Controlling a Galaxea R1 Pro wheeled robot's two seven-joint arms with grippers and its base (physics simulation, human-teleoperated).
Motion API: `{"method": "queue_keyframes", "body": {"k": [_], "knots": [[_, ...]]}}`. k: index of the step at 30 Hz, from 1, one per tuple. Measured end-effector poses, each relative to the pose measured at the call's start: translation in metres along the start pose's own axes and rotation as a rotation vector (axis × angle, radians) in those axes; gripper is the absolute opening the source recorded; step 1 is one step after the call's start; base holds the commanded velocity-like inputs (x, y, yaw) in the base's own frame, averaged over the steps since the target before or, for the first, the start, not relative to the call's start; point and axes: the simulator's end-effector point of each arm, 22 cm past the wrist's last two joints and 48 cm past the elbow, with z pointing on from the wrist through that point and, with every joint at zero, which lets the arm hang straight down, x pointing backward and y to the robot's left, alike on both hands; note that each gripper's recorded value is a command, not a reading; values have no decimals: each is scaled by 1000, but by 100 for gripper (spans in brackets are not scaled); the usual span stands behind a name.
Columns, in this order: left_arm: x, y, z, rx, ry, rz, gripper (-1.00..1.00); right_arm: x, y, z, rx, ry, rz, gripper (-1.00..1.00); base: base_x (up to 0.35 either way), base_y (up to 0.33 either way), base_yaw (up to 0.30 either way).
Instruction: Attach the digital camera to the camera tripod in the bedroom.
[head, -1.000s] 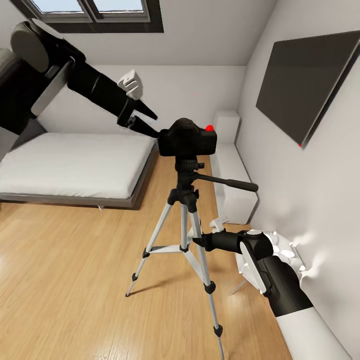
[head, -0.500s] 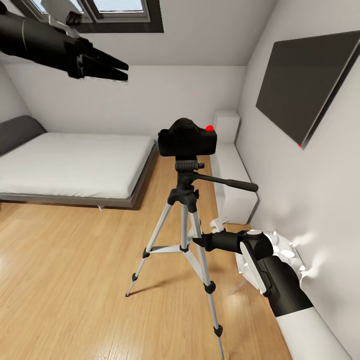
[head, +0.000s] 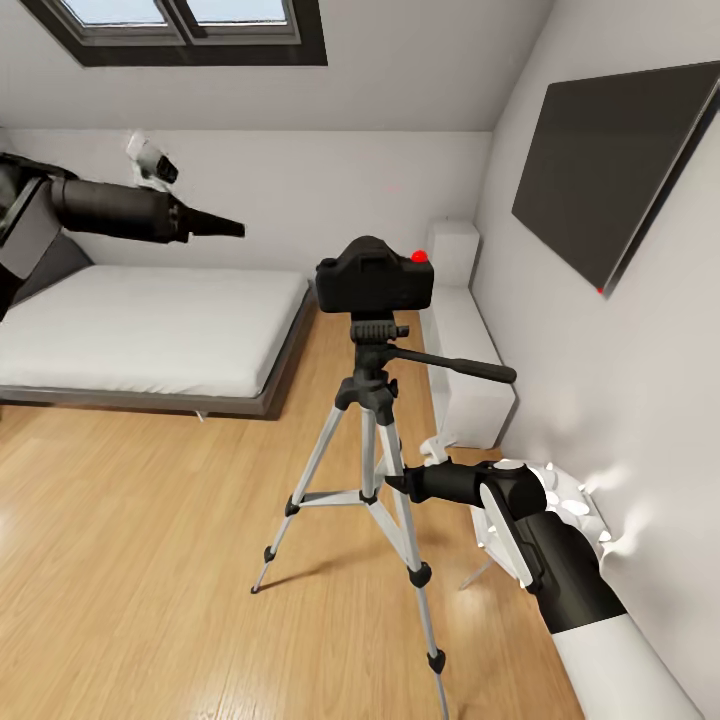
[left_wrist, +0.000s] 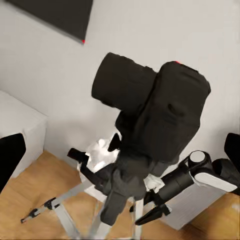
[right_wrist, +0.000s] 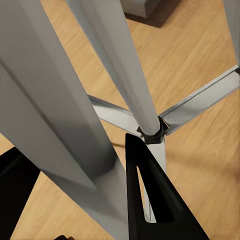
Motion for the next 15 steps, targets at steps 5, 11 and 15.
{"method": "queue_keyframes", "body": {"k": [5, 11, 15], "knots": [[114, 98, -27, -182, 9, -341, 100, 0, 0, -1, 0, 1, 0, -100, 0, 0, 0], [358, 164, -80, -461, 88, -806, 100, 0, 0, 0, 1, 1, 0, -100, 0, 0, 0], [447, 162, -101, -571, 145, -865, 100, 0, 0, 0, 2, 0, 1, -100, 0, 0, 0]]}}
